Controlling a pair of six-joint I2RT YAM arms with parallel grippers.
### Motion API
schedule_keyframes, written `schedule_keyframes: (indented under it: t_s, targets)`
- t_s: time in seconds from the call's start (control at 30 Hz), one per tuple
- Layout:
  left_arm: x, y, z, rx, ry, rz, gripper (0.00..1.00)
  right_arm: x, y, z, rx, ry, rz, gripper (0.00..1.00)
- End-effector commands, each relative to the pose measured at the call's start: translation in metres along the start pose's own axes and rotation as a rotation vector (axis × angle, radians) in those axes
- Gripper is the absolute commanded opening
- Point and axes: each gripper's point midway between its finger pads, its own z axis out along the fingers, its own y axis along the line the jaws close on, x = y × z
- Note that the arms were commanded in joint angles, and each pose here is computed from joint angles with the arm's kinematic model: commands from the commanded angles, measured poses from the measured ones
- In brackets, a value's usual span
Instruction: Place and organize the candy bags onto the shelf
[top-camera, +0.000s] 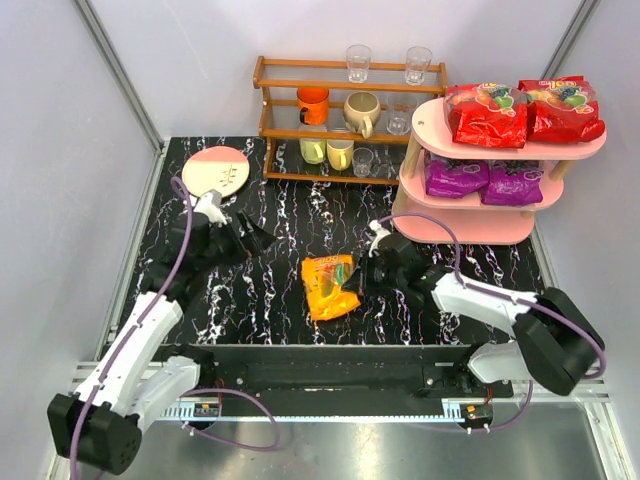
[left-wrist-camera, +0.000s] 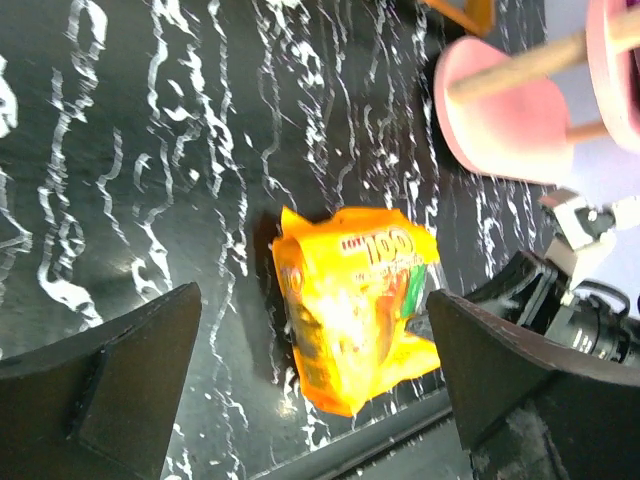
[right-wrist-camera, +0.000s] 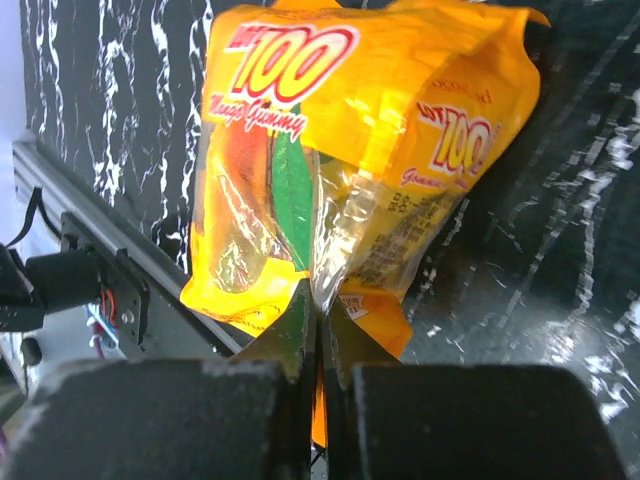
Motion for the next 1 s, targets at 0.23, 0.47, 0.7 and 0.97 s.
schedule_keyframes:
  t_s: [0.23, 0.47, 0.7, 0.97]
  targets:
    - [0.114, -0.066, 0.011, 0.287, 0.054, -0.168, 0.89, -0.008, -0.018, -0.029, 0.089, -0.147, 0.124, 0.0]
    - [0.173, -0.099, 0.038, 0.26, 0.108, -0.068, 0.89, -0.005, -0.028, -0.037, 0.107, -0.208, 0.2, 0.0]
    - [0.177, -0.102, 0.056, 0.24, 0.081, -0.05, 0.84, 0.001, -0.035, -0.051, 0.132, -0.227, 0.222, 0.0]
    - [0.193, -0.122, 0.069, 0.299, 0.14, -0.009, 0.34, -0.008, -0.047, -0.069, 0.194, -0.317, 0.258, 0.0]
